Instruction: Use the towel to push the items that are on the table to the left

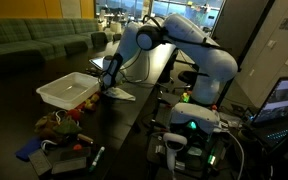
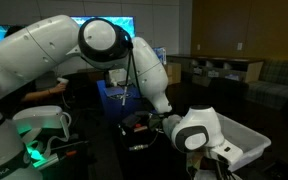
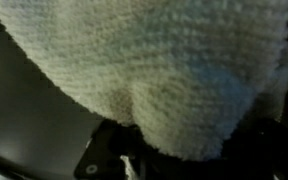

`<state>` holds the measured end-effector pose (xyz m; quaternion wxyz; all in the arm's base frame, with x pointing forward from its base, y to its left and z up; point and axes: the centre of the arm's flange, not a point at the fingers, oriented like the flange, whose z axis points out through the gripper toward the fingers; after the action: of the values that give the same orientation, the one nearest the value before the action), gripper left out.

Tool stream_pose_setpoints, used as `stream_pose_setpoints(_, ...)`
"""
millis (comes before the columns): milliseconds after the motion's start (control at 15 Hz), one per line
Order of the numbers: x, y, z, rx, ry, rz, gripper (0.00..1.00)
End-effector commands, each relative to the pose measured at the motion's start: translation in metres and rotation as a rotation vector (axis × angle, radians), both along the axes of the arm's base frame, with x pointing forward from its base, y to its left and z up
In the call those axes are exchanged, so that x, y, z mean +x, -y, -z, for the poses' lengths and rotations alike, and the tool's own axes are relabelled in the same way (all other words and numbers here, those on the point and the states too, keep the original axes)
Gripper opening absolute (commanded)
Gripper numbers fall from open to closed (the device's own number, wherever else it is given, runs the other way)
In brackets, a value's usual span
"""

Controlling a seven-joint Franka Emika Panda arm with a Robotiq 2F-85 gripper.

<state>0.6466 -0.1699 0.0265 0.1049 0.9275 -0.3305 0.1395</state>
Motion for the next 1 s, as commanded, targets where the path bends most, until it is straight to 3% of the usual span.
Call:
stream_pose_setpoints(0,0.004,-0.022,0.009,0.033,0.000,-0.023,0.00)
stream_pose_setpoints(933,-0.012,-0.141,0.011,0.086,-0.057,-0.119,0.00)
